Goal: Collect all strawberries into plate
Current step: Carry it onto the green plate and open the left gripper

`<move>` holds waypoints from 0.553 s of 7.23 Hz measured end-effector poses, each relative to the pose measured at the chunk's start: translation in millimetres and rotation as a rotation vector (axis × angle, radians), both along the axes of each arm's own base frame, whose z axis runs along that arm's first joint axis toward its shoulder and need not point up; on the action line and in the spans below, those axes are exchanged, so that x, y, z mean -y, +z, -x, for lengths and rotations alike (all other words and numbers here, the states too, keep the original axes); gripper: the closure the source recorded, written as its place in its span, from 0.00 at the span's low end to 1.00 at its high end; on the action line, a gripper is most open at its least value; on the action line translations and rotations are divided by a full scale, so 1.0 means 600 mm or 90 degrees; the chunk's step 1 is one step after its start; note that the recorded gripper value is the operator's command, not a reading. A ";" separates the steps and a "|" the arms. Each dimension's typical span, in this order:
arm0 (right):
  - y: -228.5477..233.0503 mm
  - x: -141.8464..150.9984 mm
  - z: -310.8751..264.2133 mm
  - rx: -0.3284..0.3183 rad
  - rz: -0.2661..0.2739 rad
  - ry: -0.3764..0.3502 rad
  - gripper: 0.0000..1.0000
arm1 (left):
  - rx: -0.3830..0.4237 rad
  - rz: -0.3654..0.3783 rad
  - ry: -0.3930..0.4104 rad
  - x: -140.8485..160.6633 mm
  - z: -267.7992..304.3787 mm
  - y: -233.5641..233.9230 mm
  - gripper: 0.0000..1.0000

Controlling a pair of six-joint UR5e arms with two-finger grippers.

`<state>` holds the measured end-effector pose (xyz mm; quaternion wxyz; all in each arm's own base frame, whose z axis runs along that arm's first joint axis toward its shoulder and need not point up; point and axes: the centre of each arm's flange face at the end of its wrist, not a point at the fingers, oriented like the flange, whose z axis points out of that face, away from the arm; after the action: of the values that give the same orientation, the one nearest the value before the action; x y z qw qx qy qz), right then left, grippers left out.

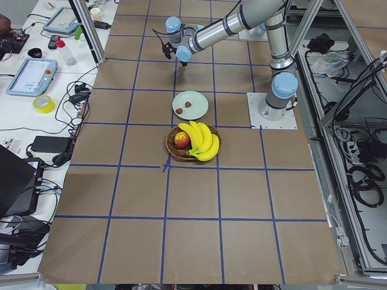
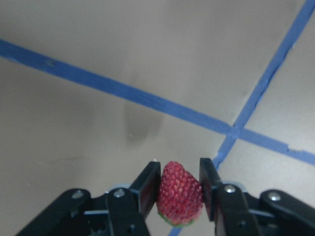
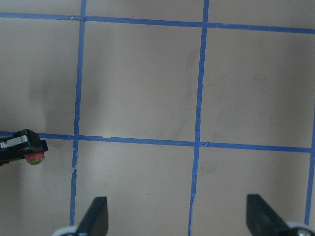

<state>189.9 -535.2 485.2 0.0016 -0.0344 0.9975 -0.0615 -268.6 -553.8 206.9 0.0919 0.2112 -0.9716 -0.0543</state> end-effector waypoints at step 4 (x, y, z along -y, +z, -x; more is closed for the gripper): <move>-0.015 -0.003 0.000 -0.001 -0.009 0.001 0.00 | 0.088 -0.023 -0.080 0.037 -0.249 0.058 1.00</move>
<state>189.7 -533.6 476.1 0.0007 -0.0355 0.9979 -0.0542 -119.4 -575.7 241.7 0.0169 0.1551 -0.9857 -0.0630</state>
